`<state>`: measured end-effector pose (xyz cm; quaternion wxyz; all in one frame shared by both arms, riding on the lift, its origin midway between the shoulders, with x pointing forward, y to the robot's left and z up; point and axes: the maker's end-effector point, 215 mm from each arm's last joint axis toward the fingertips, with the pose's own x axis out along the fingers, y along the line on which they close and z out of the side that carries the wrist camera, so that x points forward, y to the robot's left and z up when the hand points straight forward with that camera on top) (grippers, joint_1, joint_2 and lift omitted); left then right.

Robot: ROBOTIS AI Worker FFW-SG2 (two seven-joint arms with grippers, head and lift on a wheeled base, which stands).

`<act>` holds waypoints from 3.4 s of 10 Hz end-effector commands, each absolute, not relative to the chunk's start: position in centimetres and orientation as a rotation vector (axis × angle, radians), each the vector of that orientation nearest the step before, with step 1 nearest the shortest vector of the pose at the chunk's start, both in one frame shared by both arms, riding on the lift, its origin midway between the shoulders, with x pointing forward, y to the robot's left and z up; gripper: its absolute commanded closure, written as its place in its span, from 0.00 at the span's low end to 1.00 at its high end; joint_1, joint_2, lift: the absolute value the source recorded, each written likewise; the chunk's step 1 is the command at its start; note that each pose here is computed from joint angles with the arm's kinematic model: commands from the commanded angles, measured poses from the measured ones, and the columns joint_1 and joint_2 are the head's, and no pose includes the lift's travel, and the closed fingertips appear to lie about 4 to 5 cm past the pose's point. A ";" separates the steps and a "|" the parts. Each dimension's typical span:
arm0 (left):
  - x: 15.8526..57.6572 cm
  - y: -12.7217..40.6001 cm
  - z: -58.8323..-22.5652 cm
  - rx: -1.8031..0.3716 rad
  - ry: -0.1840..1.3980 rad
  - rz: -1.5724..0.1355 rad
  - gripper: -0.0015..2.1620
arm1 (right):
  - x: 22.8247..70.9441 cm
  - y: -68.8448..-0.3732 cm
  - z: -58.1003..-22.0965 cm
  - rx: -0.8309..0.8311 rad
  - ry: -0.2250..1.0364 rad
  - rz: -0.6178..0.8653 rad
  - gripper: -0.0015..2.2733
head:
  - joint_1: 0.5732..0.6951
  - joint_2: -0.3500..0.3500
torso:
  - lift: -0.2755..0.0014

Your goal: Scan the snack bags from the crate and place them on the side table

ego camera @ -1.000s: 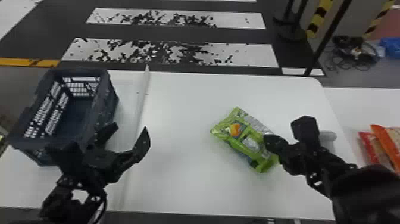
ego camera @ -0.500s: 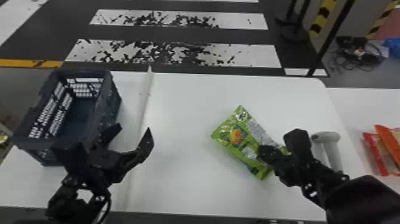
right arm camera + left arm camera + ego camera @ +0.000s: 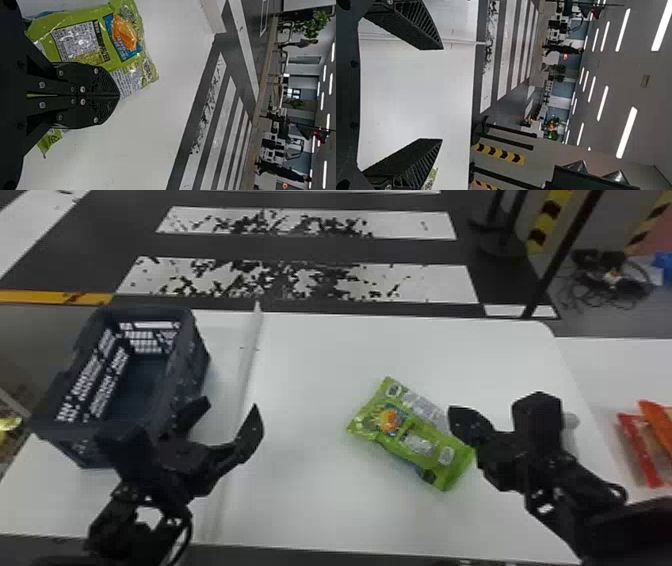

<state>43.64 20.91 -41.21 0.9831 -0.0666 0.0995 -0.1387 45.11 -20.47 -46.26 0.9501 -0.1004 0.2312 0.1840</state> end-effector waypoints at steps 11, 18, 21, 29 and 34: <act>43.9 20.2 -41.8 -0.143 0.208 -0.292 0.02 | 38.5 -19.6 -55.2 -0.224 0.662 0.423 0.99 | 1.00 0.51 | 0.70; 44.0 20.3 -41.3 -0.141 0.191 -0.290 0.02 | 39.5 -13.9 -46.8 -0.193 0.491 0.509 0.99 | 1.00 0.56 | 0.70; 44.1 20.3 -41.1 -0.142 0.187 -0.290 0.02 | 38.7 -8.5 -47.8 -0.223 0.496 0.620 0.99 | 1.00 0.67 | 0.70; 43.8 19.5 -40.9 -0.145 0.185 -0.305 0.02 | 43.4 -7.3 -52.6 -0.384 0.538 0.630 0.99 | 1.00 0.75 | 0.70; 43.7 19.1 -41.0 -0.145 0.187 -0.311 0.02 | 46.5 -9.8 -52.6 -0.448 0.514 0.496 0.99 | 1.00 0.68 | 0.70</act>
